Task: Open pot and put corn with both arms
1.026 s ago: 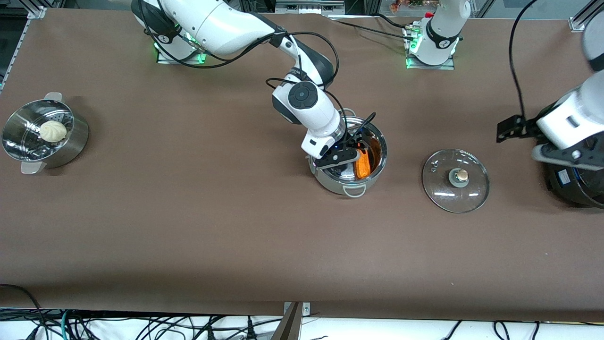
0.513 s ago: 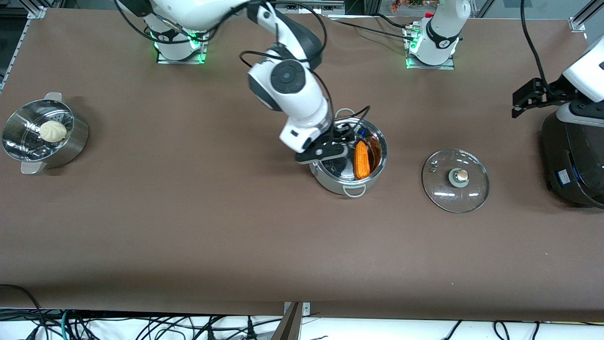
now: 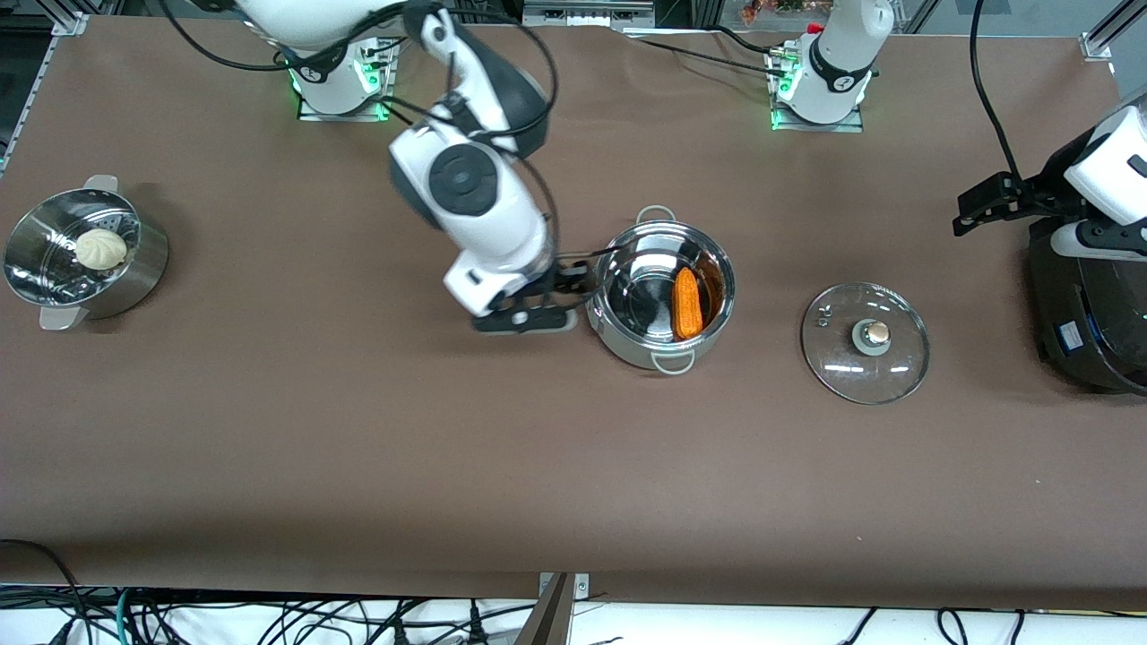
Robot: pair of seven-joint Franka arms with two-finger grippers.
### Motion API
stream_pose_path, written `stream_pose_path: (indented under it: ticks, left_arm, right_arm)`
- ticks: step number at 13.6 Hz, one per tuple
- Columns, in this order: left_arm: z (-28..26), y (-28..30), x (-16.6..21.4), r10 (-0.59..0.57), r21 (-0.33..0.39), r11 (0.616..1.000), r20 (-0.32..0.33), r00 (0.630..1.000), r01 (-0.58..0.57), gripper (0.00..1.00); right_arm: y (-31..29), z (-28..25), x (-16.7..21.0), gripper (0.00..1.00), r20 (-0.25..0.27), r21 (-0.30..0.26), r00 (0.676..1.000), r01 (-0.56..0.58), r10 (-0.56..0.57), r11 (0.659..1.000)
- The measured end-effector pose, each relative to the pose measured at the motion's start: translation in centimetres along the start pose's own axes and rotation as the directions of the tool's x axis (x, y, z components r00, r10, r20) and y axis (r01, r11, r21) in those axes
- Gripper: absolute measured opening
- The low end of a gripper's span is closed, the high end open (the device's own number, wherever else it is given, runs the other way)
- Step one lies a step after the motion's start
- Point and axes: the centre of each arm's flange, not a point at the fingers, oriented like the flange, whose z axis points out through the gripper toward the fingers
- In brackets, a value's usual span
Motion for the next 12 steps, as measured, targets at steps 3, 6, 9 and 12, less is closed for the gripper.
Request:
stream_pose_path:
  ticks: [3, 6, 9, 12]
  left_arm:
    - [0.2, 1.2, -0.1, 0.021, 0.007, 1.000, 0.004, 1.000, -0.021, 1.00]
    - [0.3, 1.8, -0.2, 0.029, 0.008, 1.000, 0.007, 1.000, -0.029, 1.00]
    - [0.4, 1.8, -0.2, 0.028, 0.008, 1.000, 0.010, 1.000, -0.029, 1.00]
    - [0.4, 1.8, -0.2, 0.028, 0.008, 1.000, 0.012, 1.000, -0.028, 1.00]
  right_arm:
    - [8.3, -1.5, 1.1, 1.00, 0.014, -0.061, 1.000, -0.008, 0.009, 0.998]
    - [16.2, -3.1, 1.2, 1.00, 0.021, -0.115, 1.000, -0.001, 0.004, 0.993]
    - [23.1, -5.9, 0.8, 1.00, 0.009, -0.149, 1.000, 0.014, -0.013, 0.989]
    - [29.3, -10.8, -0.2, 1.00, -0.019, -0.170, 1.000, -0.012, 0.008, 0.985]
